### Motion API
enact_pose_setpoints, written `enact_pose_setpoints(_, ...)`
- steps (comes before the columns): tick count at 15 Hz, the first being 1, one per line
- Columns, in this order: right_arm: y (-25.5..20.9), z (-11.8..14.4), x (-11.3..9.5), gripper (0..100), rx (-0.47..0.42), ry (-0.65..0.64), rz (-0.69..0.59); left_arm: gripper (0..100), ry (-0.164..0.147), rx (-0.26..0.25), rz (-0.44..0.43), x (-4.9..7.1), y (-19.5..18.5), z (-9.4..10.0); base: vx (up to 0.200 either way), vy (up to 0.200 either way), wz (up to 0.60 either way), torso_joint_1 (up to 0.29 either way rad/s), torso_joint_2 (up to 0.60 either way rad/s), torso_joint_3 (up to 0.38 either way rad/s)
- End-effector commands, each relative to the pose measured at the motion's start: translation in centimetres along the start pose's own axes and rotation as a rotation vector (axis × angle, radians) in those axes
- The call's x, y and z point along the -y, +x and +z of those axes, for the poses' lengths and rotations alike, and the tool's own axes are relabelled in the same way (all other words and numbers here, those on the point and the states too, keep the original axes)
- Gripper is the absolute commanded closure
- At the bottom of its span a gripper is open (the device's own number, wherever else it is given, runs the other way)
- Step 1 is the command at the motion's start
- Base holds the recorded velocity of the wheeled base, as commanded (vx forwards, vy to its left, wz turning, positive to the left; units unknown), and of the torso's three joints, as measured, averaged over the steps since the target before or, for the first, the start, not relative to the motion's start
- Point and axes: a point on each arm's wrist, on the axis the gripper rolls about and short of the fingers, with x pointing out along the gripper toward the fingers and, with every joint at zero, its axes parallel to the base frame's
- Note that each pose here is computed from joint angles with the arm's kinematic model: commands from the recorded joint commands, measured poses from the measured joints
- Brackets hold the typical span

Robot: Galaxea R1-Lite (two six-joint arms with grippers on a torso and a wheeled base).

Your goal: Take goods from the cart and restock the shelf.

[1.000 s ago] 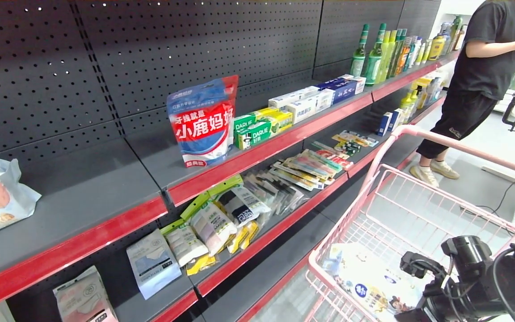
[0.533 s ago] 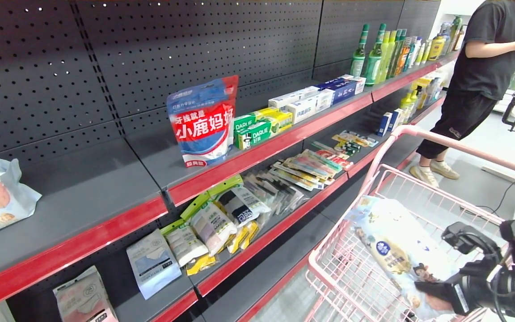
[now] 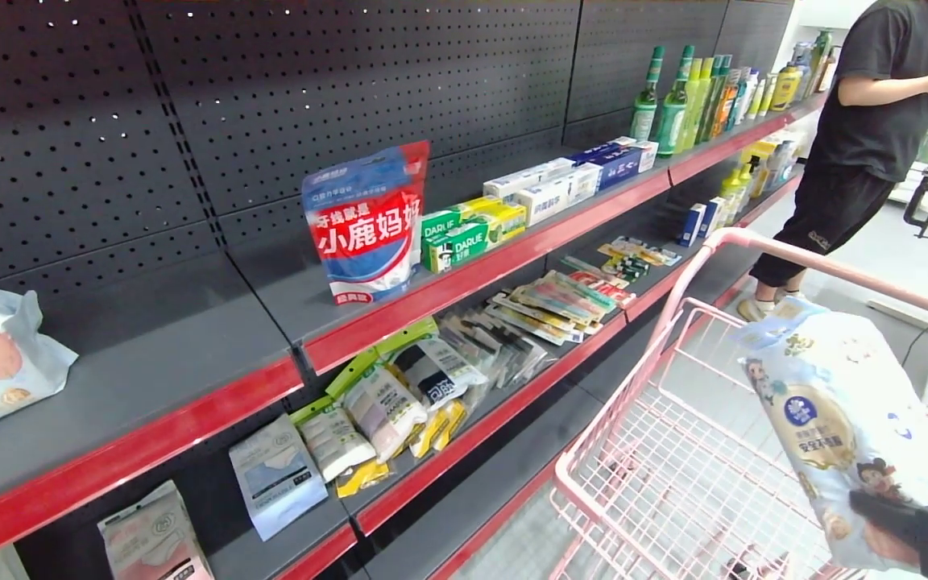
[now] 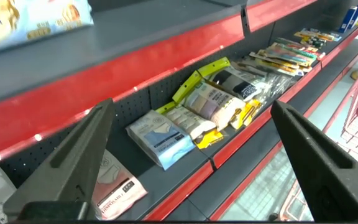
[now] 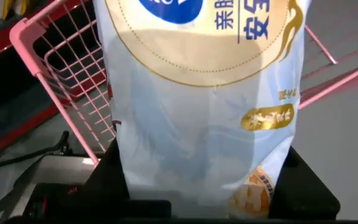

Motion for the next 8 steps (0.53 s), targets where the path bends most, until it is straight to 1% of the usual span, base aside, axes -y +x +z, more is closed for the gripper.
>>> enact_pose_setpoints(1,-2.29,0.84,0.24,100,0.12,0.005,-0.052,0,-0.001,0.0,0.0,0.0,0.0,0.01,0.0,0.0,0.0,0.178,-0.41,-0.242)
enact_pose_setpoints(4,-2.59,1.09,0.26,100,0.14,-0.001,-0.059,0,-0.001,0.0,0.0,0.0,0.0,0.01,0.0,0.0,0.0,0.217,-0.54,-0.308)
enact_pose_setpoints(8,-3.03,0.6,0.08,100,0.154,-0.028,-0.063,0,-0.004,0.0,0.0,0.0,0.0,0.01,0.0,0.0,0.0,0.184,-0.42,-0.237)
